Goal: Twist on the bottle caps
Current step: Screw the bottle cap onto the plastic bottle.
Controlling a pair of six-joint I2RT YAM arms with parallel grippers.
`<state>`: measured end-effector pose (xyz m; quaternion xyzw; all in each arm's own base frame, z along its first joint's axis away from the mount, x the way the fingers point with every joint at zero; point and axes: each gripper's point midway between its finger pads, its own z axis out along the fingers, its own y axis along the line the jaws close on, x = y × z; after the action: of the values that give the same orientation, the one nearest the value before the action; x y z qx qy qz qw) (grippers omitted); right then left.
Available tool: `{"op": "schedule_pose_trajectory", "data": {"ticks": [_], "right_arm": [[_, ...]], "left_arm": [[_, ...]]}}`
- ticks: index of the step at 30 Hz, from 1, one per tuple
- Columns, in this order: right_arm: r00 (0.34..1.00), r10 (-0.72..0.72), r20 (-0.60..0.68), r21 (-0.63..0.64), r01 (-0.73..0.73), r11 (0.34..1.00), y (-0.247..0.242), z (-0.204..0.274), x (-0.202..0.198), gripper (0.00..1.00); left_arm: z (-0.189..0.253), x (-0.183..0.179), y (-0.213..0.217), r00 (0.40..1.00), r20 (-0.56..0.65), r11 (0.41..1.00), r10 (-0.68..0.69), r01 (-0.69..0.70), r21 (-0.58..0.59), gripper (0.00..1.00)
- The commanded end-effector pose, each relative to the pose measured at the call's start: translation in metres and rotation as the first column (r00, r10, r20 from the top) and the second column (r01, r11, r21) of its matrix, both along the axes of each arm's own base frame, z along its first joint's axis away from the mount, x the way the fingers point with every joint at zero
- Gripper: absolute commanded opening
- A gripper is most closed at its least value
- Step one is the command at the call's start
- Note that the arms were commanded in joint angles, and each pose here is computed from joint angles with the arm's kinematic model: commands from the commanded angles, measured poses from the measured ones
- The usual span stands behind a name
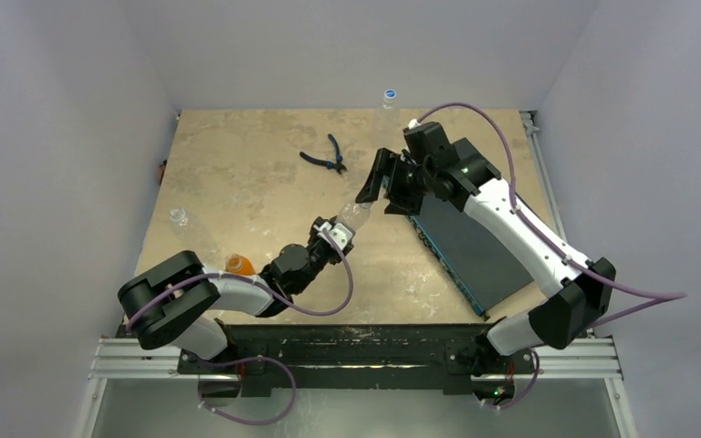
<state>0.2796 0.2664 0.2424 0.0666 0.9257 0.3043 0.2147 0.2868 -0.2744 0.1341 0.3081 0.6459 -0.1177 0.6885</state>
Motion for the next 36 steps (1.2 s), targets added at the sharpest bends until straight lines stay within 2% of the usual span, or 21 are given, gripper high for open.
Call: {"op": "schedule_pose_trajectory", "data": {"ticks": [1,4,7,14,19,22,26,31,36], "right_arm": [[0.990,-0.031,0.139,0.056,0.023,0.998,-0.010,0.049,-0.002,0.84],[0.972,-0.033,0.234,0.076,0.016,0.997,-0.016,0.068,-0.002,0.95],[0.929,0.021,0.370,0.045,-0.040,0.998,-0.021,0.088,0.000,0.99],[0.781,0.174,0.599,-0.065,-0.170,0.983,-0.031,0.123,-0.007,0.97],[0.688,0.340,0.641,-0.096,-0.368,0.925,-0.017,0.122,-0.032,0.88],[0.641,0.414,0.646,-0.115,-0.454,0.884,-0.013,0.122,-0.047,0.78],[0.580,0.483,0.656,-0.125,-0.547,0.827,-0.013,0.128,-0.072,0.77],[0.570,0.537,0.622,-0.166,-0.575,0.801,-0.020,0.120,-0.085,0.74],[0.528,0.585,0.616,-0.165,-0.640,0.751,-0.018,0.119,-0.101,0.72]], "left_arm": [[0.034,0.001,-0.019,0.998,0.046,0.991,-0.046,0.051,-0.122,0.00],[0.030,-0.004,-0.026,0.995,0.024,0.989,-0.099,0.101,-0.105,0.00],[0.027,-0.012,-0.039,0.980,-0.030,0.976,-0.197,0.193,-0.097,0.00],[0.028,-0.033,-0.043,0.935,-0.114,0.939,-0.337,0.324,-0.118,0.00],[0.037,-0.049,-0.041,0.898,-0.141,0.906,-0.416,0.397,-0.146,0.00],[0.044,-0.061,-0.042,0.870,-0.155,0.880,-0.469,0.443,-0.173,0.00],[0.049,-0.079,-0.041,0.828,-0.187,0.845,-0.528,0.493,-0.204,0.00],[0.060,-0.090,-0.037,0.807,-0.193,0.827,-0.557,0.519,-0.217,0.00],[0.063,-0.101,-0.035,0.783,-0.206,0.807,-0.587,0.544,-0.231,0.00]]}}
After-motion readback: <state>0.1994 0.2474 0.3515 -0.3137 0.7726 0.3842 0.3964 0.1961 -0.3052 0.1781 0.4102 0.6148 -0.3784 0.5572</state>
